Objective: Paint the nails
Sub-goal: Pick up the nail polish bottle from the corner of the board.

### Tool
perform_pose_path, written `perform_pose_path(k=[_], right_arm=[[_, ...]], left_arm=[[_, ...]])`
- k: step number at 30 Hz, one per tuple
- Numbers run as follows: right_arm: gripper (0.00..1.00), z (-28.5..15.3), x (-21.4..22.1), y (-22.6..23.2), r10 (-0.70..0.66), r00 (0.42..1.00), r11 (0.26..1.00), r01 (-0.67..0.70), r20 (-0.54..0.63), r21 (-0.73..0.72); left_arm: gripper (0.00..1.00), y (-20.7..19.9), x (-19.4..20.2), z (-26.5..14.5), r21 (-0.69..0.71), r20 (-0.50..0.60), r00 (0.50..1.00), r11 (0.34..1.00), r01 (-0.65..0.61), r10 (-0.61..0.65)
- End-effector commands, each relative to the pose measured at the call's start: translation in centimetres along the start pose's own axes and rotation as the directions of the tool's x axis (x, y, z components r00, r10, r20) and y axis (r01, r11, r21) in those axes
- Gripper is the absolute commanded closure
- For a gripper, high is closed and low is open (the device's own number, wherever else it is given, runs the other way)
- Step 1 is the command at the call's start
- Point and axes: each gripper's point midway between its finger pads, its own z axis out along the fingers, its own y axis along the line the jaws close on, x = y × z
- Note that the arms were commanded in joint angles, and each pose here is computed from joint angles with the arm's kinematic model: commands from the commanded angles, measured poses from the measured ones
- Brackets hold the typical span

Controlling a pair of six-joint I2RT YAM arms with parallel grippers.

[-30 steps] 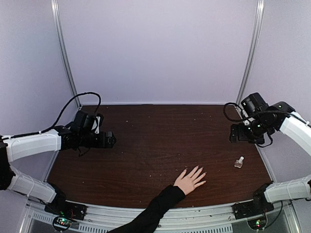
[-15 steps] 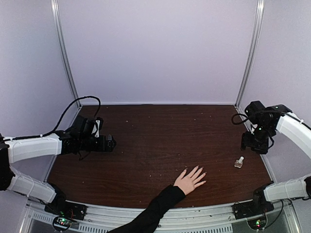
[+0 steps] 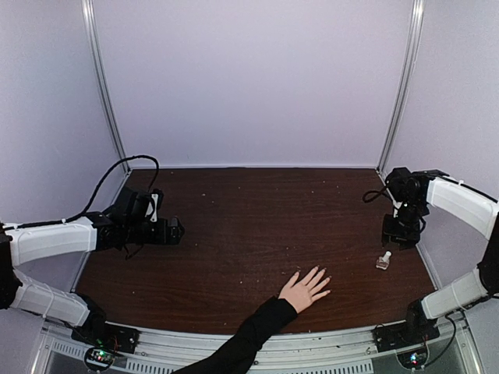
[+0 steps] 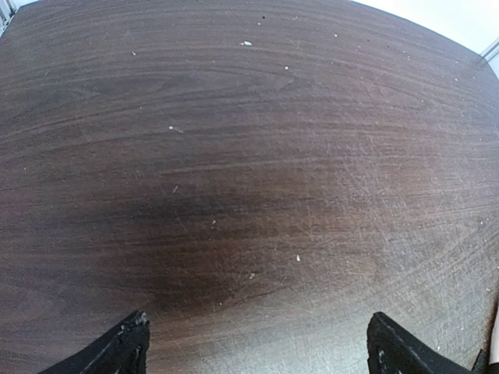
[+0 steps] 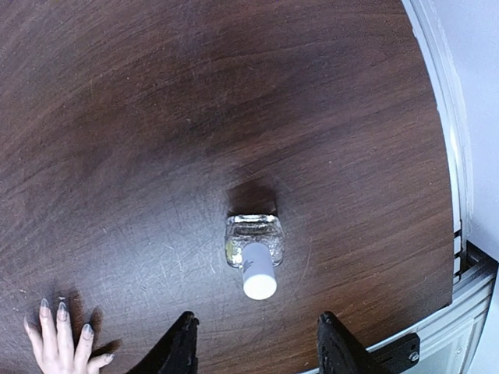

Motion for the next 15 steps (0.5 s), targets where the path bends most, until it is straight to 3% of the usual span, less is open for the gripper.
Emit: perform_pose_path(k=[1,15], right_arm=[[0.51,1.1,0.1,0.4,-0.004,1.0,1.0,0.003,-0.025,-0.031],[0.6,3.7,0.5,-0.4,0.019,0.996,0.999,-0.022,-0.083,-0.03]], left_arm=[[0.02,-0.1,-0.8,-0.2,-0.002,0.046,0.999,1.0,-0.007,0.007],[0.02,0.3,-0.6,0.2,-0.022,0.044,0.999,1.0,-0.007,0.008]])
